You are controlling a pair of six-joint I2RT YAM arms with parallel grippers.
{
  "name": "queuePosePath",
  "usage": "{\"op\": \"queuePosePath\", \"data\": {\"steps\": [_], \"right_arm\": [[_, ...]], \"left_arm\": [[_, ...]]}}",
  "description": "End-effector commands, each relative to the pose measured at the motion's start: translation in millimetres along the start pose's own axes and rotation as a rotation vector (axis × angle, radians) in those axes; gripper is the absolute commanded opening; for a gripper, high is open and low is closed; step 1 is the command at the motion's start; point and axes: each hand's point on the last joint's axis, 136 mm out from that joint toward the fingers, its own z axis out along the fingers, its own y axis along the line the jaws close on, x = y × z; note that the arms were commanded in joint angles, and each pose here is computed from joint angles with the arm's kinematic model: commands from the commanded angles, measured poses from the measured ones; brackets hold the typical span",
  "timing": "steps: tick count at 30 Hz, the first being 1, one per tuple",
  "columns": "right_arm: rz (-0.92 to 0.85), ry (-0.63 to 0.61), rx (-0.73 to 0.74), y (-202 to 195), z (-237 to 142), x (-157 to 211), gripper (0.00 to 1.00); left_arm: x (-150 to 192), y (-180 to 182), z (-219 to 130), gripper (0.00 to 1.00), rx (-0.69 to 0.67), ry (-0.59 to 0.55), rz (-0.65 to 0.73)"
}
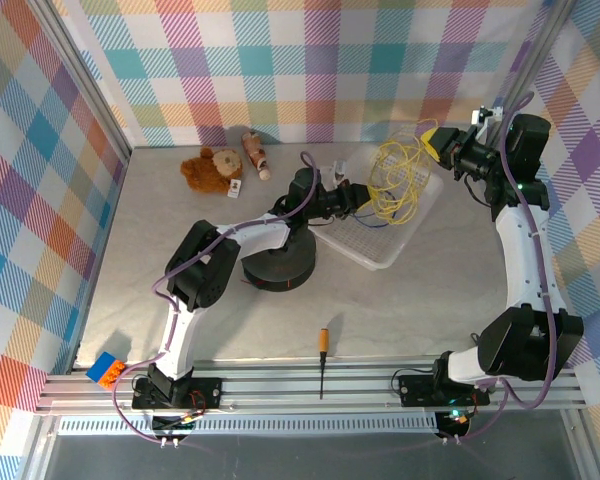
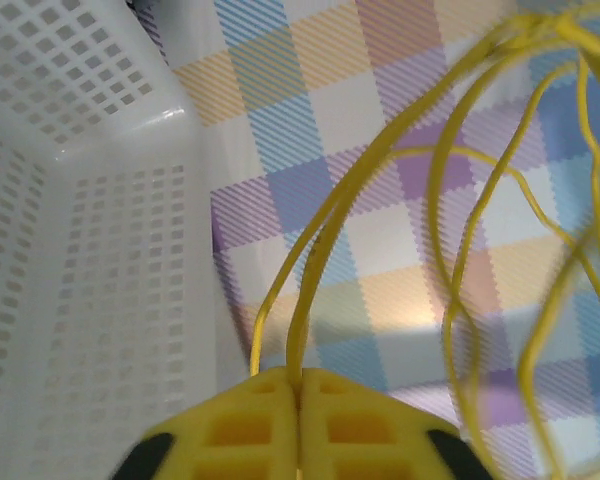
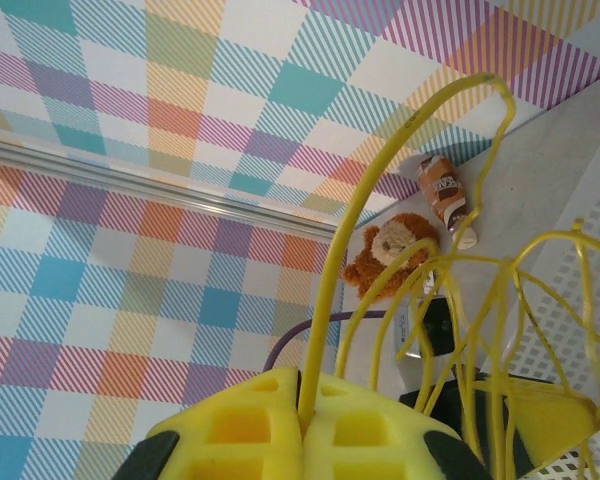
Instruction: Wrap the cables
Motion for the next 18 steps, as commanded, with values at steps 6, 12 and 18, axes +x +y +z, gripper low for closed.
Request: {"op": "queuePosePath", "data": {"steps": [6, 12, 18], "right_arm": [[-0.091, -0.099, 0.163, -2.4, -34.9, -8.6, 0.0], [-0.156, -0.275, 0.347, -4.3, -88.9, -23.5, 0.0], [-0.248, -0.424, 0.482, 11.0, -130.4, -27.7, 0.0]], "left_arm": [[-41.9, 9.4, -56.4, 0.0, -0.048, -0.162, 0.0], [-63.7, 47.3, -110.9, 0.0, -0.171, -0.222, -0.053], [-75.6, 44.6, -137.3, 0.0, -0.237, -0.235, -0.02]]}}
